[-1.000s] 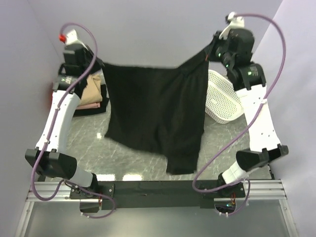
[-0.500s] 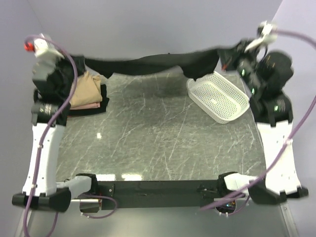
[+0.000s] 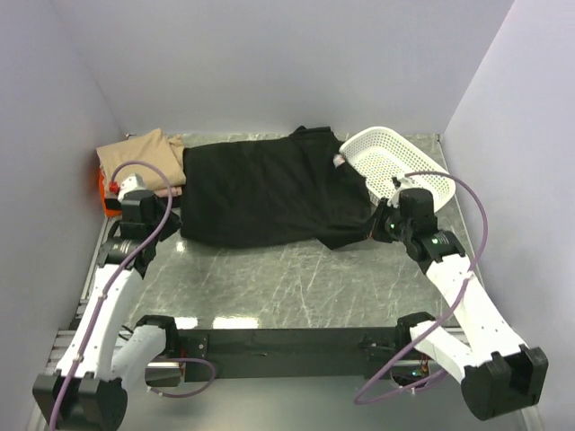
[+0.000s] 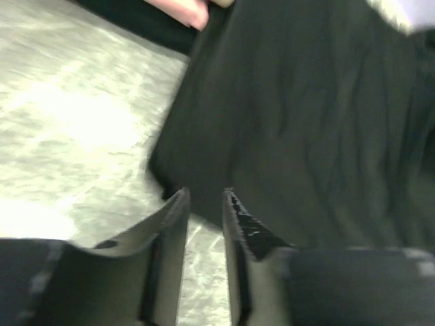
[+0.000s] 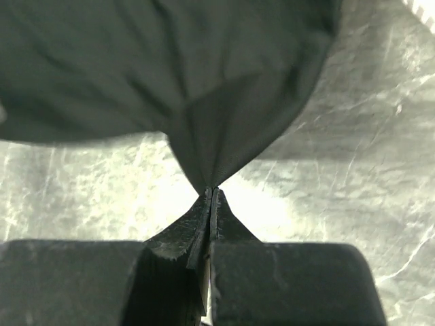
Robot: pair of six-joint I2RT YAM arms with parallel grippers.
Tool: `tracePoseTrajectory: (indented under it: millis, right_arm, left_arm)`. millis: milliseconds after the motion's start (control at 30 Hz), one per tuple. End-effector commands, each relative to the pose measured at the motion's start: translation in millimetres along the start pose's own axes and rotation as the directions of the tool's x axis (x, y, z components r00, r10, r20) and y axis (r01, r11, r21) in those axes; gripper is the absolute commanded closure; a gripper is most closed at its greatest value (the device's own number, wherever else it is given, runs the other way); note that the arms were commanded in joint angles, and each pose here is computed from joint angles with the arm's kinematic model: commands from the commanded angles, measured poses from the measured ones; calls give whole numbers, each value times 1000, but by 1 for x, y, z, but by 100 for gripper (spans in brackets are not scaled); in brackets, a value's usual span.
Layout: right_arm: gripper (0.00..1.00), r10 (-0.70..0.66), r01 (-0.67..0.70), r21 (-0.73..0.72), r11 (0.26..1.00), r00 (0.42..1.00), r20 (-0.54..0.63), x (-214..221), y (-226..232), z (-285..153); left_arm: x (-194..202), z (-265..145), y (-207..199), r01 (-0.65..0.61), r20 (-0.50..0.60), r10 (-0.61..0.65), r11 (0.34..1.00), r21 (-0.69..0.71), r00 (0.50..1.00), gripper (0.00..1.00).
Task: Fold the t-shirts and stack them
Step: Flatten the tshirt out
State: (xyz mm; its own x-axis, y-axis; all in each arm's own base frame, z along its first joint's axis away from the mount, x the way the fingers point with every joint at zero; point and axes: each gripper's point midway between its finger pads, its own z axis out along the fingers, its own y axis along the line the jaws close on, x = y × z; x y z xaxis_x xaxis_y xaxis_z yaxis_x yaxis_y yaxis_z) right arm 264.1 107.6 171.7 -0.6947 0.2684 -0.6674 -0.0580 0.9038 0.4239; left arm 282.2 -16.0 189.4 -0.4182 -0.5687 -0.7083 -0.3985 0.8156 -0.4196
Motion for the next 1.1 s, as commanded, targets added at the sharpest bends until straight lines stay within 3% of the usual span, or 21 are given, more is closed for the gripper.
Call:
tracePoseTrajectory:
  millis: [0, 133, 233, 333, 433, 567, 633, 667, 733, 800, 867, 967, 1067]
  right_arm:
    - [100, 24, -19, -85, 996, 998, 61, -6, 18, -19]
    - [100, 38, -37, -60, 998, 999, 15, 16, 11, -22]
    - [100, 51, -51, -41, 998, 999, -8, 26, 6, -26]
    - [100, 56, -57, -26, 998, 997, -52, 37, 2, -27]
    - [100, 65, -60, 65, 996, 995, -71, 46, -15, -27]
    - [100, 101, -105, 257, 961, 994, 32, 32, -48, -30]
    - [100, 105, -127, 337, 933, 991, 84, 24, -62, -31]
    - [85, 108, -134, 375, 918, 990, 89, 23, -69, -30]
    - [66, 117, -129, 408, 904, 992, 53, 26, -73, -25]
    - [38, 129, -128, 425, 896, 991, 26, 30, -75, -23]
    - [24, 132, -134, 424, 896, 991, 35, 29, -75, -21]
    - [23, 124, -143, 356, 924, 989, 76, 21, -64, -15]
    - [28, 120, -126, 279, 952, 992, 40, 21, -49, 1]
  left_arm:
    - [-29, -26, 9, 27, 125, -21, 998, -51, 992, 66]
    - [-37, -47, 15, -1, 146, 12, 997, -72, 989, 59]
    - [-39, -53, -1, 3, 138, -5, 1000, 14, 990, 58]
    - [-33, -46, -22, 12, 105, -25, 993, 116, 994, 58]
    - [-18, -29, -30, 15, 61, -23, 992, 128, 998, 59]
    - [-4, -15, -56, -10, 71, 0, 989, 146, 998, 59]
    - [17, -6, -77, -54, 22, 51, 985, 167, 998, 59]
    - [20, -3, -86, -65, 25, 62, 982, 176, 998, 59]
    - [40, 9, -99, -114, -16, 119, 979, 169, 993, 59]
    - [46, 17, -105, -135, -20, 140, 978, 159, 990, 58]
    - [58, 29, -106, -153, -49, 162, 977, 147, 986, 58]
    - [70, 37, -114, -150, -61, 163, 973, 176, 985, 58]
    - [83, 42, -125, -149, -65, 166, 966, 212, 984, 58]
